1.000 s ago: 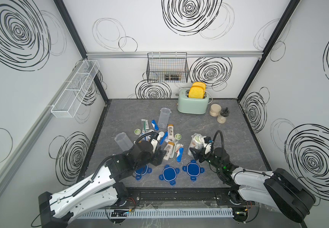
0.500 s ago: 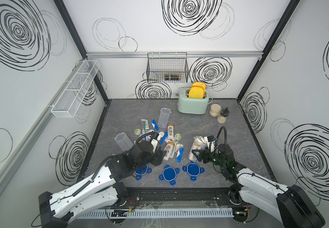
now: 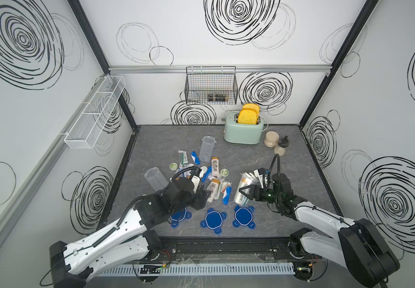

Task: Take out toiletry kits
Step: 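Pour the toiletry kits out of the container.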

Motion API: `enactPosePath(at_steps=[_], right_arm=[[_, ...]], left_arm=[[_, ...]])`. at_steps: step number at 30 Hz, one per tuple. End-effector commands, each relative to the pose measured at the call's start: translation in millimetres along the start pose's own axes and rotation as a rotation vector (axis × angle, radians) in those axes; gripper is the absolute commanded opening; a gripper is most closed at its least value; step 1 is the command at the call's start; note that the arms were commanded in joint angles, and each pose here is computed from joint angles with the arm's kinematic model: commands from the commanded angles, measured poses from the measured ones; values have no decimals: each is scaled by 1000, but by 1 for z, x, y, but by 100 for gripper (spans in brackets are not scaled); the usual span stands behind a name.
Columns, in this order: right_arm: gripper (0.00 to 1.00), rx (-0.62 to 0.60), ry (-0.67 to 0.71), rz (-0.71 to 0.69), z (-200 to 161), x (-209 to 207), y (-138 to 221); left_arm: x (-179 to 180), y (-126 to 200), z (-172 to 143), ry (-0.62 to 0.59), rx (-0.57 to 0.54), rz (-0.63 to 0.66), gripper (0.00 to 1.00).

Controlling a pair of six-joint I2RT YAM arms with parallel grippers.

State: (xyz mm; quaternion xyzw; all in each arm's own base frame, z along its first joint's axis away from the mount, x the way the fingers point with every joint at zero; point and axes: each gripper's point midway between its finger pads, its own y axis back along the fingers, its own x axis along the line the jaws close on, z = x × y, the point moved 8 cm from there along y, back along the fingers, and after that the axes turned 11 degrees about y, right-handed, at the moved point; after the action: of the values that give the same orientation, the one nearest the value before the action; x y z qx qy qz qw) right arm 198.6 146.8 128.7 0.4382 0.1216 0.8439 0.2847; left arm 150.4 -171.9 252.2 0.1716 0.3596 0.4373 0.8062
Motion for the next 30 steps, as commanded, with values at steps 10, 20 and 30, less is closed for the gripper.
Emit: enactPosePath(at_steps=[10,20,30], right_arm=[[54,-12,-83,142,22,16,4],[54,-24,-93,147,18,17,7],[54,-22,-114,166,17,17,6]], left_arm=[[-73,-62,-36,-101,32,-159,90],[-93,-116,-50,-110,101,-146,96],[-87,-151,-51,-51,161,-145,96]])
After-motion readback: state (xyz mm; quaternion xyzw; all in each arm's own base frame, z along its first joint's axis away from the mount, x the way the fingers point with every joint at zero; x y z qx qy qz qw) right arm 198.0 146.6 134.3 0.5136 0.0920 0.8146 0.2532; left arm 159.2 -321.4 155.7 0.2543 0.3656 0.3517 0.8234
